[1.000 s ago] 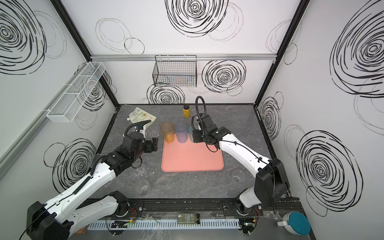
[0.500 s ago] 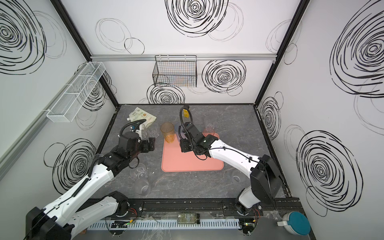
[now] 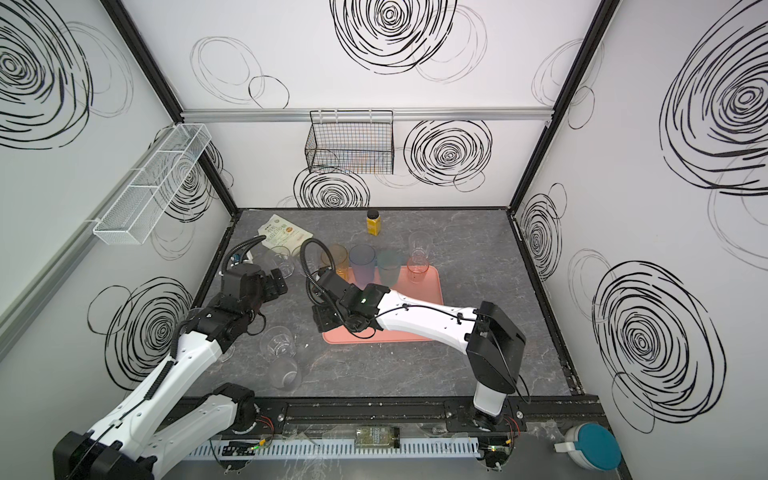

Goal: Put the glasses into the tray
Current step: 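Reach the right gripper across to a clear cup near the robot and grasp it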

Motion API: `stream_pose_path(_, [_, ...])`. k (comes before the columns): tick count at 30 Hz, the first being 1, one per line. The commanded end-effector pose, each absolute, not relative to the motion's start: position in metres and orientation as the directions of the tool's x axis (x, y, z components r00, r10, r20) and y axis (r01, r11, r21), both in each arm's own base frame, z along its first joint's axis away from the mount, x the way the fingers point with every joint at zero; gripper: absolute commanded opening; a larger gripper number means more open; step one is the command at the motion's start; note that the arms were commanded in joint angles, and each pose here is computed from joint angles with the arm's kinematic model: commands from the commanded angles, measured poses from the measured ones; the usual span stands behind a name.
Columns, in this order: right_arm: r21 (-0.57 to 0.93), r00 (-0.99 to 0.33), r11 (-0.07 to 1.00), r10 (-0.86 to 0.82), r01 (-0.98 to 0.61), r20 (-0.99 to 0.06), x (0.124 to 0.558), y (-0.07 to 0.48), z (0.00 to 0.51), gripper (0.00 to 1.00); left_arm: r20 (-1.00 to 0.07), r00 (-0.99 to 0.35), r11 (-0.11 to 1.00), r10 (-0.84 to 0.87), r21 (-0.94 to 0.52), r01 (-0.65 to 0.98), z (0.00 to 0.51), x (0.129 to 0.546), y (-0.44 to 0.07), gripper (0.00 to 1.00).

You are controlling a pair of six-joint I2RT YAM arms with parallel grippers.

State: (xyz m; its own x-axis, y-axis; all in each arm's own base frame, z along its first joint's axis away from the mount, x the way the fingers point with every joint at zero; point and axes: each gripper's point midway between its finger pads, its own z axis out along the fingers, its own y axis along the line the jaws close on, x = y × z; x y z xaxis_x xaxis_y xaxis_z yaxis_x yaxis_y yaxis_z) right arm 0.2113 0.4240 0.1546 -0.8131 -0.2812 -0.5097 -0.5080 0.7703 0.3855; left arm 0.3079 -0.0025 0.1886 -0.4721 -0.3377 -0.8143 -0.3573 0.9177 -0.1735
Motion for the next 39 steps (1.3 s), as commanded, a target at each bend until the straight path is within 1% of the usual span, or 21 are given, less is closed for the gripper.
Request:
stream_pose_path(1, [0.422, -0.838, 0.759, -0.291, -0.495, -0.461, 0.201, 0.444, 0.142, 0.61, -0.861, -0.367, 0.889, -0.353, -0.186, -0.419, 0.217, 0.313, 0.014, 0.96])
stream_pose_path(4, [0.469, -0.844, 0.726, -0.294, -0.503, -0.449, 0.197, 0.469, 0.14, 0.61, -0.884, -0.336, 0.893, -0.324, -0.169, -0.417, 0.244, 0.321, 0.019, 0.96])
stream_pose_path(7, [0.495, -0.848, 0.718, -0.262, -0.49, -0.46, 0.199, 0.486, 0.138, 0.61, -0.909, -0.301, 0.882, -0.289, -0.13, -0.454, 0.261, 0.33, 0.04, 0.96])
stream_pose_path(11, [0.529, -0.865, 0.711, -0.231, -0.463, -0.446, 0.202, 0.499, 0.13, 0.61, -0.9, -0.339, 0.884, -0.273, -0.095, -0.458, 0.252, 0.346, 0.049, 0.96])
stream_pose_path(16, [0.466, -0.847, 0.757, -0.213, -0.459, -0.488, 0.215, 0.487, 0.127, 0.61, -0.843, -0.432, 0.928, -0.32, -0.187, -0.323, 0.222, 0.372, 0.024, 0.97])
stream_pose_path(18, [0.467, -0.845, 0.755, -0.212, -0.46, -0.49, 0.215, 0.479, 0.131, 0.61, -0.814, -0.461, 0.925, -0.353, -0.228, -0.305, 0.215, 0.379, 0.024, 0.98])
stream_pose_path(21, [0.443, -0.829, 0.753, -0.239, -0.487, -0.506, 0.215, 0.468, 0.137, 0.61, -0.811, -0.459, 0.921, -0.363, -0.238, -0.308, 0.208, 0.381, 0.027, 0.99])
stream_pose_path(23, [0.404, -0.817, 0.762, -0.274, -0.506, -0.507, 0.215, 0.46, 0.135, 0.61, -0.814, -0.448, 0.918, -0.37, -0.245, -0.312, 0.203, 0.378, 0.029, 0.99])
stream_pose_path(26, [0.377, -0.799, 0.747, -0.333, -0.548, -0.5, 0.21, 0.456, 0.126, 0.61, -0.807, -0.452, 0.919, -0.379, -0.272, -0.285, 0.197, 0.379, 0.024, 0.98])
stream_pose_path(29, [0.374, -0.793, 0.735, -0.361, -0.565, -0.49, 0.208, 0.457, 0.121, 0.62, -0.791, -0.443, 0.907, -0.421, -0.363, -0.214, 0.206, 0.388, 0.012, 0.97])
stream_pose_path(31, [0.381, -0.791, 0.729, -0.358, -0.568, -0.495, 0.21, 0.46, 0.124, 0.62, -0.796, -0.426, 0.902, -0.431, -0.389, -0.186, 0.219, 0.394, 0.008, 0.97])
stream_pose_path(33, [0.403, -0.79, 0.714, -0.348, -0.572, -0.505, 0.212, 0.466, 0.129, 0.62, -0.805, -0.422, 0.909, -0.418, -0.37, -0.195, 0.223, 0.398, 0.008, 0.97])
stream_pose_path(36, [0.424, -0.774, 0.673, -0.378, -0.607, -0.508, 0.212, 0.482, 0.125, 0.62, -0.803, -0.441, 0.915, -0.399, -0.316, -0.252, 0.204, 0.396, 0.021, 0.96])
stream_pose_path(39, [0.407, -0.778, 0.679, -0.42, -0.611, -0.467, 0.212, 0.494, 0.116, 0.61, -0.757, -0.451, 0.88, -0.473, -0.384, -0.279, 0.188, 0.397, 0.026, 0.97])
